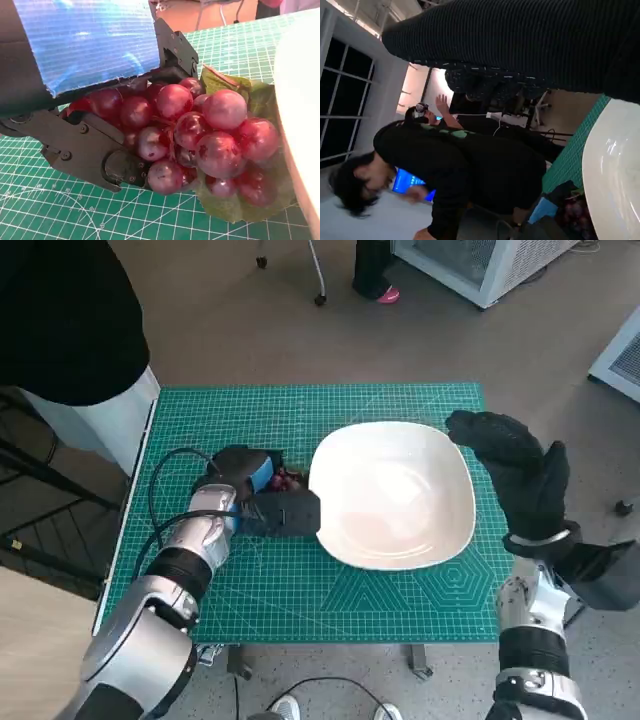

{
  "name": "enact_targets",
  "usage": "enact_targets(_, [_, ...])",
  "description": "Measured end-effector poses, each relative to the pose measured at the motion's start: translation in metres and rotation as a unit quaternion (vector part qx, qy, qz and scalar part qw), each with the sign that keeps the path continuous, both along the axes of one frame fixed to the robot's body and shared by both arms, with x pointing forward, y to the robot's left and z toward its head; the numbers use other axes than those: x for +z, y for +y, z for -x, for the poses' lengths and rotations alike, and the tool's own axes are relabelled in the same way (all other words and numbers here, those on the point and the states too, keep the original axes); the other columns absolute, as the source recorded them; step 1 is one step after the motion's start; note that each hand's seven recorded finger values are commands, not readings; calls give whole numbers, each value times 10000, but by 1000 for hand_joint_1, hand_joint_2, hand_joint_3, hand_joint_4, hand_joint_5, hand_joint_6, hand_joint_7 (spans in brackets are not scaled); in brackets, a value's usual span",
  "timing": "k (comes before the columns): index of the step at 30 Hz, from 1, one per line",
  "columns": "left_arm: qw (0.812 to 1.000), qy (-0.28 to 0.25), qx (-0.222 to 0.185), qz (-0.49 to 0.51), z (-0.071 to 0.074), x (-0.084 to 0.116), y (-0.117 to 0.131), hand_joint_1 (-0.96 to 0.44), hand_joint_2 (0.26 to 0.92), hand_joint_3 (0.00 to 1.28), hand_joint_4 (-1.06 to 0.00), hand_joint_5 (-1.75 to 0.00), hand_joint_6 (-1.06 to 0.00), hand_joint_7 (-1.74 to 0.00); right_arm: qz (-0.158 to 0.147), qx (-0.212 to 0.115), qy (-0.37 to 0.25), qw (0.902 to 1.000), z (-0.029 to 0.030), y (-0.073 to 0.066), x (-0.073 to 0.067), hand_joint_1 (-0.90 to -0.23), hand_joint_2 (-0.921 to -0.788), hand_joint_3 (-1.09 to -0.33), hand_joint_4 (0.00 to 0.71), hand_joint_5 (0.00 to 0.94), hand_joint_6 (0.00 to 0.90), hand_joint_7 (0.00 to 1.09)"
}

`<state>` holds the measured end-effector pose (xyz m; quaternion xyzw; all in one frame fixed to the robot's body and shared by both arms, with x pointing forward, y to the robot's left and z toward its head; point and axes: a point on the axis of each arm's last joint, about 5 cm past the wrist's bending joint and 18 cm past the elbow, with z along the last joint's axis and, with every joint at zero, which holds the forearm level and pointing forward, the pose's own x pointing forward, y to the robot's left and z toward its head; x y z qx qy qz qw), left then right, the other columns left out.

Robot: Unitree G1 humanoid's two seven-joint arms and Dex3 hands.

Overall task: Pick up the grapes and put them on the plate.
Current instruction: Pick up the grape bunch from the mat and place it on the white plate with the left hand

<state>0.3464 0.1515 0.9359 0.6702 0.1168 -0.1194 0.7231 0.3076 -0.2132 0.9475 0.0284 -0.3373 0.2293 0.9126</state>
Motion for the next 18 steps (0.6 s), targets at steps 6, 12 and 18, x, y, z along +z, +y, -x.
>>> enact_targets(6, [10000, 19, 57, 31, -4, 12, 21, 0, 921, 178, -484, -1310, -580, -1274, -8, 3, 17, 10000, -4, 2, -2, -376, -921, -543, 550, 2, 530, 8])
enact_targets(12, [9999, 24, 124, 29, -15, 44, 68, 0, 921, 137, -536, -1240, -617, -1258, -23, 10, 18, 10000, -19, 9, 11, -374, -921, -544, 549, 1, 529, 7])
enact_targets(18, [9998, 16, 206, 42, -30, 91, 118, 0, 921, 127, -549, -1218, -626, -1258, -50, 5, 60, 10000, -26, 10, 3, -372, -921, -546, 548, 0, 528, 6])
